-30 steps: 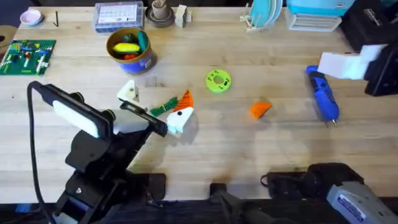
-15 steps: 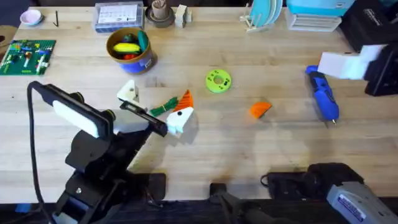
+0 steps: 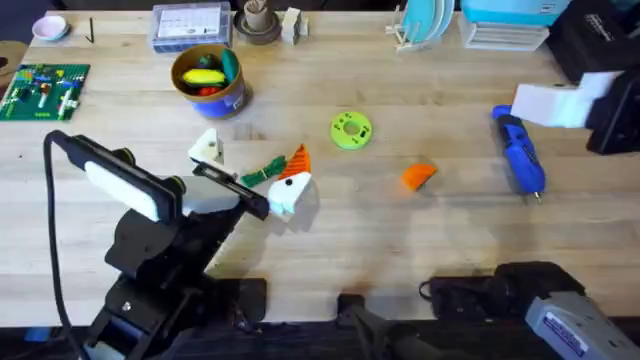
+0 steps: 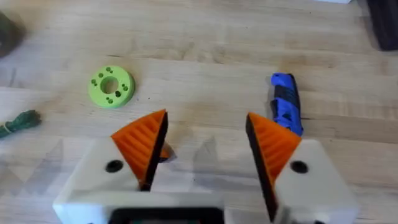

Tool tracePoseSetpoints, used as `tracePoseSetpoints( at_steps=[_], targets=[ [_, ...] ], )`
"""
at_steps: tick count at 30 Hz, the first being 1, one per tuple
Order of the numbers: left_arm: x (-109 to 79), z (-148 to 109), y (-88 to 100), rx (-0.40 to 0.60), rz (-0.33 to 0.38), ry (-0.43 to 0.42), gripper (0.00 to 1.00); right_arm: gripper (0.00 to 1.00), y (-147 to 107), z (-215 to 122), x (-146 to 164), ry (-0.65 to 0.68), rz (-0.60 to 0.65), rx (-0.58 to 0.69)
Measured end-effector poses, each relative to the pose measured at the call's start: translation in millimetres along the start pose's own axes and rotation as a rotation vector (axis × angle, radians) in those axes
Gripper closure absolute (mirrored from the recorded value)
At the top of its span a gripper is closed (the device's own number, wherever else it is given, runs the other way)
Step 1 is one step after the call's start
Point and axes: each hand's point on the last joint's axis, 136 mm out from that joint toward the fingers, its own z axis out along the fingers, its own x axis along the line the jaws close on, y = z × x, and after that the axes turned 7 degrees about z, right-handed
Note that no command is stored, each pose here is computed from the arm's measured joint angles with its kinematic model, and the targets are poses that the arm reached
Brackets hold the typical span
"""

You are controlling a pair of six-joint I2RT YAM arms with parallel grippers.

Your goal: Pick up the gripper from the table and insert it into the empty holder that is missing its gripper. Then pick up a screw, insert it into the mounting hole, and use the screwdriver to tighten it. Finally, clean up the table by picking up the vegetable and placing it into the bucket.

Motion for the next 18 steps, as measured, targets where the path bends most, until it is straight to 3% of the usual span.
tracePoseSetpoints(
  at_steps=[18],
  targets=[
    [-1.6,0.0,0.5,-0.002,0.0,-0.009,0.008,0.179,0.1,-0.1,0.0,0.0,0.0,-0.001]
  ],
)
